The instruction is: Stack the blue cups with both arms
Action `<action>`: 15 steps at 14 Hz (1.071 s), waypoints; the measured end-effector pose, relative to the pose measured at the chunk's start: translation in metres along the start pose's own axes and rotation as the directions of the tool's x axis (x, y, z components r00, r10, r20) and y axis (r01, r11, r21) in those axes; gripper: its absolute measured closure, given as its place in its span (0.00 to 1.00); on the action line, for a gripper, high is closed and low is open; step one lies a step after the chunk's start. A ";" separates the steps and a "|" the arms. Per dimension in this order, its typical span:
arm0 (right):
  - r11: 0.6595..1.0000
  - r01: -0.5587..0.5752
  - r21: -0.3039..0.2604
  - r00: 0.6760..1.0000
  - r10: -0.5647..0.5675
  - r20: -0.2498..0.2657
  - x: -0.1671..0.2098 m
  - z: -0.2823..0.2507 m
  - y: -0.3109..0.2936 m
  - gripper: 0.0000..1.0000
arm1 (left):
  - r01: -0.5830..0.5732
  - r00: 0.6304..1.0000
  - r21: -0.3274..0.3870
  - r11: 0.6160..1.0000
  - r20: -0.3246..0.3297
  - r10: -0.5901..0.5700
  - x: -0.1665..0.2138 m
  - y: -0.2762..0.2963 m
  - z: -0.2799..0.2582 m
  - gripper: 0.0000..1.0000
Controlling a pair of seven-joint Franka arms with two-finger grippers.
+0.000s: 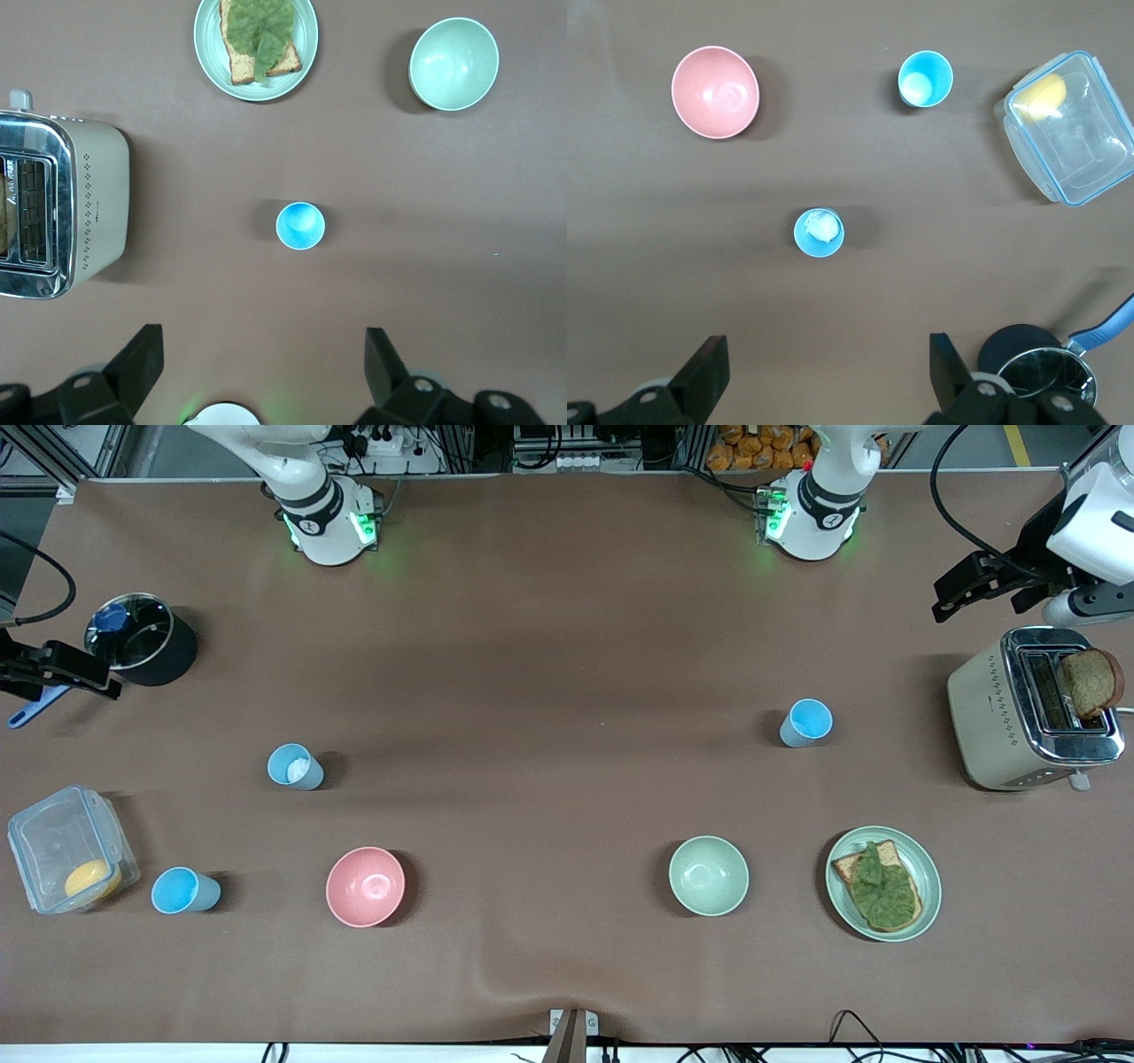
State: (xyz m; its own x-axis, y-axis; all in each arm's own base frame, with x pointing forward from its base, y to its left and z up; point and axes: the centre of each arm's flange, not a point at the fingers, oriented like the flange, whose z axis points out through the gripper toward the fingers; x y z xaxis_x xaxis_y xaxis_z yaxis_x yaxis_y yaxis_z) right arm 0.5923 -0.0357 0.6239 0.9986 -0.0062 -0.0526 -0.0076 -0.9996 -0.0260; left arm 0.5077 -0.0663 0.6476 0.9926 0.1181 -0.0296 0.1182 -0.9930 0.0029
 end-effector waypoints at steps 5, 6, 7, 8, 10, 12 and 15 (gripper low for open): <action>1.000 0.007 0.000 1.000 -0.007 -0.011 0.003 0.006 -0.004 0.00 | -0.023 1.000 0.002 1.000 -0.004 0.023 -0.003 0.012 -0.002 0.00; 1.000 0.008 0.001 1.000 -0.008 -0.008 0.003 0.008 -0.005 0.00 | -0.022 1.000 0.002 1.000 -0.004 0.022 -0.003 0.012 -0.002 0.00; 1.000 0.010 0.001 1.000 -0.010 -0.004 0.003 0.010 -0.006 0.00 | -0.019 1.000 0.002 1.000 -0.004 0.019 -0.003 0.010 -0.002 0.00; 1.000 0.013 0.001 1.000 -0.013 -0.003 0.003 0.010 -0.008 0.00 | -0.016 1.000 0.002 1.000 -0.004 0.016 -0.002 0.009 -0.002 0.00; 1.000 0.013 0.001 1.000 -0.013 -0.002 0.003 0.010 -0.008 0.00 | -0.011 1.000 0.001 1.000 -0.004 0.011 -0.001 0.006 -0.002 0.00; 1.000 0.012 0.002 1.000 -0.012 0.002 0.003 0.011 -0.007 0.00 | -0.009 1.000 0.001 1.000 -0.004 0.009 -0.001 0.005 -0.002 0.00; 1.000 0.006 0.001 1.000 -0.006 0.010 0.003 0.015 -0.004 0.00 | -0.009 1.000 0.001 1.000 -0.004 0.009 -0.001 0.005 -0.001 0.00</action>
State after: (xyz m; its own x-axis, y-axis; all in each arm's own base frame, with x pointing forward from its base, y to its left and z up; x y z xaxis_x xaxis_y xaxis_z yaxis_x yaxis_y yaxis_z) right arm 0.5944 -0.0310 0.6089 0.9981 0.0001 -0.0623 -0.0016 -0.9996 -0.0277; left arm 0.5074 -0.0716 0.6490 0.9937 0.1090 -0.0261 0.1091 -0.9940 0.0021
